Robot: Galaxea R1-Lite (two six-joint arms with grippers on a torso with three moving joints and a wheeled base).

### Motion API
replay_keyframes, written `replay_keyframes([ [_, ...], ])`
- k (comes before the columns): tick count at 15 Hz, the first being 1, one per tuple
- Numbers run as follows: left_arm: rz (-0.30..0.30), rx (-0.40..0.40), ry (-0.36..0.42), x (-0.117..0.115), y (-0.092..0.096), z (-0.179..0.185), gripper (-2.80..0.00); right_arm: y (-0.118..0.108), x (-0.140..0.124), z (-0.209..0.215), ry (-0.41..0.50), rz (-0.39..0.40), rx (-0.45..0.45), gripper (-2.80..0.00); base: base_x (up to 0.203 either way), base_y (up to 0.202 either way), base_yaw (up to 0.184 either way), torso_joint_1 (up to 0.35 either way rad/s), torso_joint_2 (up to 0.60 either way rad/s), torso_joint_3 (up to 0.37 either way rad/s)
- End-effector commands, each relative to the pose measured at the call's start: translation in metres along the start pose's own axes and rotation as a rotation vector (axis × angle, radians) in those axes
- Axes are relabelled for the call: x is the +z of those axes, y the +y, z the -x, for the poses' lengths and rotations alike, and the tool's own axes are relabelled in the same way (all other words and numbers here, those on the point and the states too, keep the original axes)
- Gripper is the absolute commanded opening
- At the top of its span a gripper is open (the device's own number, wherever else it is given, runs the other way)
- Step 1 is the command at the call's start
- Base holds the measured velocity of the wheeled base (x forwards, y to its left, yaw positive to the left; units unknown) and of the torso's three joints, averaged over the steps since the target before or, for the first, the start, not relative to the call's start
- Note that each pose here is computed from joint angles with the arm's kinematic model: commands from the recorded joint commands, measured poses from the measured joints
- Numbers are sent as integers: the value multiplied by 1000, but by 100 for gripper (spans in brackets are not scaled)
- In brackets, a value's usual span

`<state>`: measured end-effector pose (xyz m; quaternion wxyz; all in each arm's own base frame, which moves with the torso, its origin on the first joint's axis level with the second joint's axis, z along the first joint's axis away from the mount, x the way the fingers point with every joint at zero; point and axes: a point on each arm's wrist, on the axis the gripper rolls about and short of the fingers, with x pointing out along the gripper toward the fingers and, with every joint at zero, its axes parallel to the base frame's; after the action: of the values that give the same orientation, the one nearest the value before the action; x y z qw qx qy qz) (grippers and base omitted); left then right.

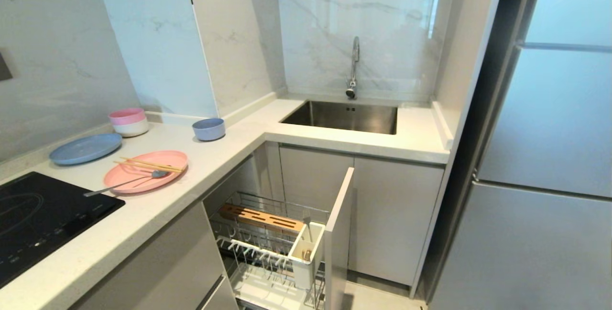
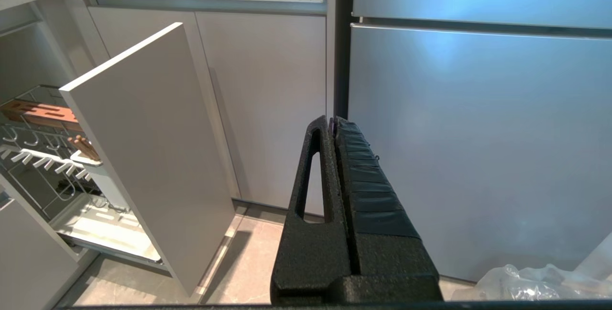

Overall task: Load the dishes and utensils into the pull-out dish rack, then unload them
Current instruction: Pick up the bowl and place it in the cupboard

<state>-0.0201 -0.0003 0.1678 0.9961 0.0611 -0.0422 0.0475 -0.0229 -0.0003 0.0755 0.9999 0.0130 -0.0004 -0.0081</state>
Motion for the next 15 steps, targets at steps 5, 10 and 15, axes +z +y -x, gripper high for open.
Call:
replay_keyframes([
  [5,-13,-45,-12,-59,-5,17,-280,0,0,0,1,-1,1,-280,0,0,0,0,0,0],
  [10,-18,-62,53,-83,-9,13,-280,0,0,0,1,-1,0,-280,0,0,0,0,0,0],
  [15,-72,-84,54,-84,-9,12,-280,0,0,0,1,0,0,-280,0,0,0,0,0,0],
])
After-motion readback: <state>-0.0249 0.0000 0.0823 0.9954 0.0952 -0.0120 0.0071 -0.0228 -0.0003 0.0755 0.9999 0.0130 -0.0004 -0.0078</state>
